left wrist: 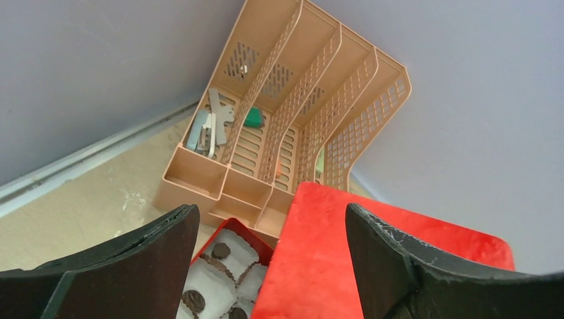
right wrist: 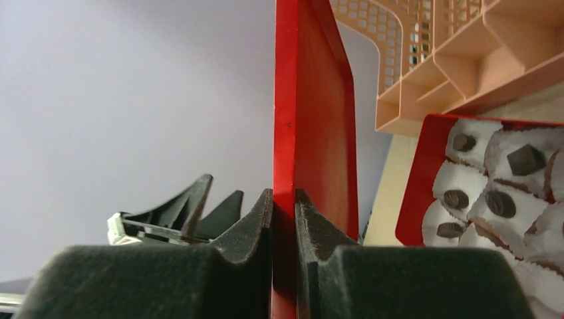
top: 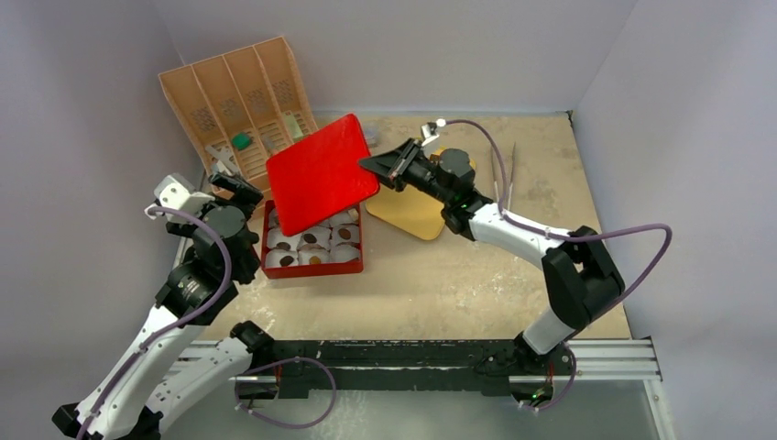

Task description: Pack the chocolate

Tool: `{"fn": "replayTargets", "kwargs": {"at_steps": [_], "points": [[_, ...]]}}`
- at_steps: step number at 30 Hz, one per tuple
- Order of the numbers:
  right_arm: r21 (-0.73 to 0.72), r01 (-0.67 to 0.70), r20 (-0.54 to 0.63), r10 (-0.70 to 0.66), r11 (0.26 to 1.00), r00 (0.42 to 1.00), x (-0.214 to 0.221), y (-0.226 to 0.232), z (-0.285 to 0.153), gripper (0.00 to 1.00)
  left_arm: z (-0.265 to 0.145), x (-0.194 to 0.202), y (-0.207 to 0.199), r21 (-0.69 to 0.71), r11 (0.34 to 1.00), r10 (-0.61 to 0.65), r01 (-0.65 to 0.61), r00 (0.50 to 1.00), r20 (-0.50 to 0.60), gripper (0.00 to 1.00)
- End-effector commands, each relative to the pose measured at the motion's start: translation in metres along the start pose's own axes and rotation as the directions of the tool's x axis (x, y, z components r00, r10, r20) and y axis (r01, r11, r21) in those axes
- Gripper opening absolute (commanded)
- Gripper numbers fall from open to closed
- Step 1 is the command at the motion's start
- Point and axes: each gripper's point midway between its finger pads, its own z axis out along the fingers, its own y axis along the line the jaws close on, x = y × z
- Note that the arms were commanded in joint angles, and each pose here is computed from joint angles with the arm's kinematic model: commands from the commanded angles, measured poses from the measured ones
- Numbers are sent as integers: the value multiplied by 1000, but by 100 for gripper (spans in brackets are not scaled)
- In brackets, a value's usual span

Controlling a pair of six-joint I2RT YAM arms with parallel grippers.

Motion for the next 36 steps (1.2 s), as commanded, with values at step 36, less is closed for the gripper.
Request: {"fn": "replayTargets", "kwargs": {"at_steps": [36], "points": [[33, -116, 190, 108, 993, 976, 79, -65, 52, 0, 6, 24, -26, 47, 968, 252, -248, 961, -116, 80]]}}
